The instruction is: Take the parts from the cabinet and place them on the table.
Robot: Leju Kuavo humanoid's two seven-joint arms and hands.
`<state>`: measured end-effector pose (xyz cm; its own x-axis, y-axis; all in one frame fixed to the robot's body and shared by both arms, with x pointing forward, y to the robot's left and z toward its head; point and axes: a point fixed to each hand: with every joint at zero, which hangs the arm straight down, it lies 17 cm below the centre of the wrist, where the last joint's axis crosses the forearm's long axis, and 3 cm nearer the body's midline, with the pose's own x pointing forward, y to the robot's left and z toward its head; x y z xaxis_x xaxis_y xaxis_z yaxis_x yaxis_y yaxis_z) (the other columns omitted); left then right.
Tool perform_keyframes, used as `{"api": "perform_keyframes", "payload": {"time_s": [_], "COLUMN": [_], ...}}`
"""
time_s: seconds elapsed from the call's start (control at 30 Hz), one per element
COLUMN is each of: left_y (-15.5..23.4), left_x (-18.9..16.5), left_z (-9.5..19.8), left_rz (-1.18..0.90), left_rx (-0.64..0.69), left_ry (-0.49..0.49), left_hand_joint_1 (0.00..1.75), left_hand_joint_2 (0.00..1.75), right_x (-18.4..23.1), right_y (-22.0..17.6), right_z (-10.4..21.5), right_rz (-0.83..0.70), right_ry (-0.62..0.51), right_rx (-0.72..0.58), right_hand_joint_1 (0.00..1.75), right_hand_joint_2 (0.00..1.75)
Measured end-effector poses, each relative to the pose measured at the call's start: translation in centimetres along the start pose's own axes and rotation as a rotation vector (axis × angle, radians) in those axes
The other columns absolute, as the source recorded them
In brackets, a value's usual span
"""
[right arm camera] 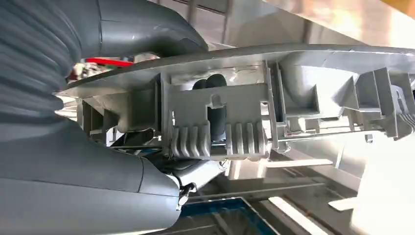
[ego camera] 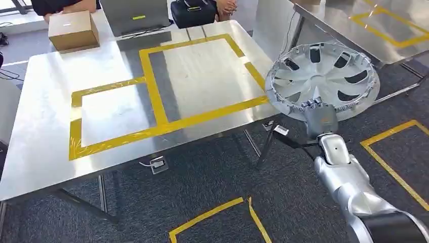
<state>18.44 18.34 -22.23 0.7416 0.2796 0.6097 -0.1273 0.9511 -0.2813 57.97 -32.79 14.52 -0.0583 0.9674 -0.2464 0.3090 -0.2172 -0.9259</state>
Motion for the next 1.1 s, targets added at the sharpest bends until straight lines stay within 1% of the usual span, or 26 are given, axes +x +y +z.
{"api": "perform_keyframes", "payload": {"time_s": [0.1,0.23,0.3,0.43,0.6,0.77,1.1], "left_y": [-0.3,-0.3,-0.7,-0.6,-0.6,-0.8,-0.6], "left_x": [-0.4,0.4,1.0,0.7,0.7,1.0,1.1], "left_z": [0.1,-0.3,-0.6,-0.5,-0.5,-0.6,-0.7], "left_rz": [-0.001,-0.008,-0.008,-0.01,-0.011,-0.013,-0.019], "left_rx": [-0.007,-0.004,-0.01,-0.008,-0.008,-0.01,0.0], "left_ry": [0.01,0.0,-0.01,-0.003,-0.002,-0.008,-0.012], "left_hand_joint_1": [0.0,0.0,0.0,0.0,0.0,0.0,0.0], "left_hand_joint_2": [1.75,1.75,1.75,1.75,1.75,1.75,1.75], "right_x": [2.7,8.6,10.2,13.8,17.8,20.8,27.5], "right_y": [0.3,-2.0,-2.4,-2.9,-3.8,-4.9,-8.5], "right_z": [0.2,-1.3,-1.3,-1.0,-0.5,-0.2,0.6], "right_rz": [0.006,-0.006,-0.003,-0.008,-0.023,-0.039,-0.137], "right_ry": [-0.08,-0.203,-0.239,-0.321,-0.396,-0.469,-0.605], "right_rx": [0.011,-0.036,-0.043,-0.052,-0.063,-0.084,-0.136], "right_hand_joint_1": [1.75,1.75,1.75,1.75,1.75,1.75,1.75], "right_hand_joint_2": [1.75,1.75,1.75,1.75,1.75,1.75,1.75]}}
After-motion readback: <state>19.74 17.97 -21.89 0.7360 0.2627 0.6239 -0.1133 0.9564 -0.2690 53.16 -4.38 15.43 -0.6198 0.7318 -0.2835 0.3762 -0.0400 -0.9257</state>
